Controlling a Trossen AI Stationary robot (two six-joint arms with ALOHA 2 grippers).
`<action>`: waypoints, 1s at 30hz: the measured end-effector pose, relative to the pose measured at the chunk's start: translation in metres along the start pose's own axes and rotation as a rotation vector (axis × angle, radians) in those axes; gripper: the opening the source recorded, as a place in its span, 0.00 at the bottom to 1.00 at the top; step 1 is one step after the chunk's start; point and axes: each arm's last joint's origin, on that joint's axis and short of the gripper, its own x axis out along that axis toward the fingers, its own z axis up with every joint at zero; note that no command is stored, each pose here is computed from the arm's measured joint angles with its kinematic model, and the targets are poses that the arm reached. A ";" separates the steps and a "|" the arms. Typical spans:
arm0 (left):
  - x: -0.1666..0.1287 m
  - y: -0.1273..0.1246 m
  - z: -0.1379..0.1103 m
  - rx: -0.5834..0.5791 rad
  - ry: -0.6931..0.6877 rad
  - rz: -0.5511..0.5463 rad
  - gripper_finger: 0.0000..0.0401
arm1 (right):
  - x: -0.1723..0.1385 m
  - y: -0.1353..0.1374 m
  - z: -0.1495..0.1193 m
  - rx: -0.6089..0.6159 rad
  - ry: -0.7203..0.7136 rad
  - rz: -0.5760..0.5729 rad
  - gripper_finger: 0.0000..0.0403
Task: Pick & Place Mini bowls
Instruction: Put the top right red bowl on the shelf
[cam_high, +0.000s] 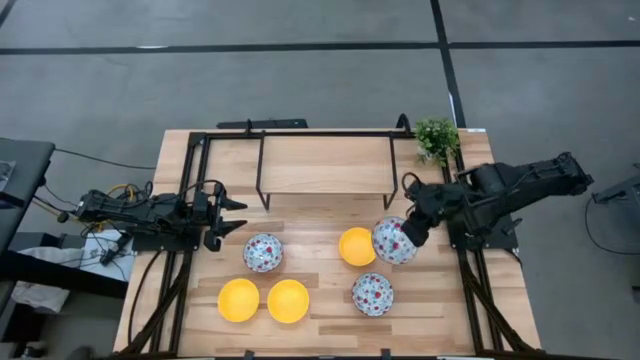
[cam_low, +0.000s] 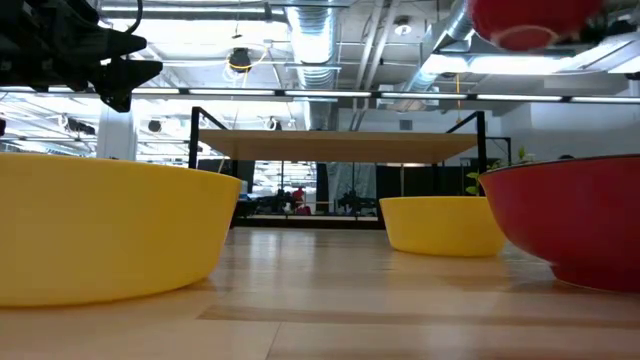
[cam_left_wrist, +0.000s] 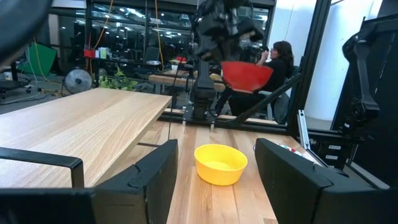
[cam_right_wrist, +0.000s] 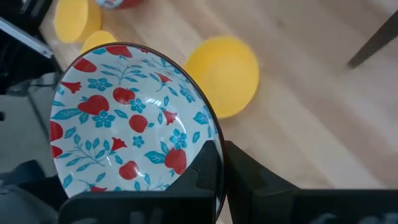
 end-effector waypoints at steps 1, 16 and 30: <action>0.000 0.000 0.000 0.000 0.000 0.000 0.53 | -0.004 0.002 0.006 -0.006 -0.001 -0.016 0.00; 0.000 0.000 0.000 0.000 -0.001 0.000 0.53 | -0.033 -0.010 0.119 -0.164 -0.031 -0.121 0.00; 0.000 0.000 0.000 0.000 -0.001 0.000 0.53 | 0.012 -0.095 0.201 -0.179 0.086 -0.192 0.00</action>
